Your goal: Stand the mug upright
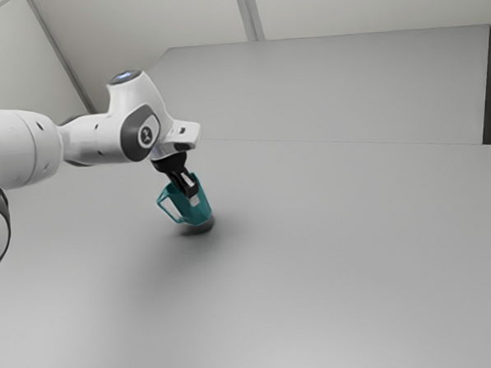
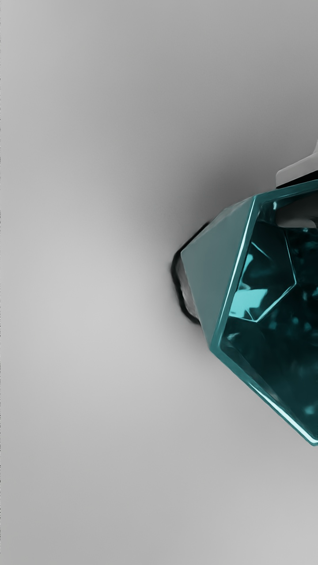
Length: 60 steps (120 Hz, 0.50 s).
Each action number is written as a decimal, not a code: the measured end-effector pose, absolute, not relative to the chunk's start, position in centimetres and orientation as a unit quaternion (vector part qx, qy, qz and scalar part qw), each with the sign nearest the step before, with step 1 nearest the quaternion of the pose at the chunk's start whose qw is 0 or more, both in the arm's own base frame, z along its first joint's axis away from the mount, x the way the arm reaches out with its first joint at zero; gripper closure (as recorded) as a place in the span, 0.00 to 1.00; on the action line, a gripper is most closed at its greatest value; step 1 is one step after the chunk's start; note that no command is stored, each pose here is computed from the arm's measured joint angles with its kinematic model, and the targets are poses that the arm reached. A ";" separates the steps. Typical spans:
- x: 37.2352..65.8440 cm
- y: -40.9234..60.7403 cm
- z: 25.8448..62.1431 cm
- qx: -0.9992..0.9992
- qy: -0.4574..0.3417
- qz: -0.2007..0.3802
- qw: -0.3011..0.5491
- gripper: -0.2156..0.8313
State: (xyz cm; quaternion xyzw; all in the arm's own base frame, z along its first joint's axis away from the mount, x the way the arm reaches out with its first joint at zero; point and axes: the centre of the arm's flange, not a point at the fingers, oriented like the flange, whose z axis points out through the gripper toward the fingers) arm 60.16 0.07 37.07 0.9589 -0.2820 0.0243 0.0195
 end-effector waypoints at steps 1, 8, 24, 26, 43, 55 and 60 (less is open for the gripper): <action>60.2 0.0 37.0 0.959 -0.282 0.024 0.019 0.95; 60.4 -0.1 36.3 0.959 -0.281 0.023 0.018 0.95; 60.7 -0.1 35.2 0.961 -0.276 0.021 0.016 0.95; 60.8 -0.1 35.1 0.961 -0.275 0.022 0.016 0.95; 60.9 -0.1 34.8 0.962 -0.270 0.023 0.014 0.95; 60.9 -0.2 34.6 0.963 -0.268 0.023 0.014 0.95; 60.9 -0.2 34.6 0.963 -0.267 0.024 0.013 0.95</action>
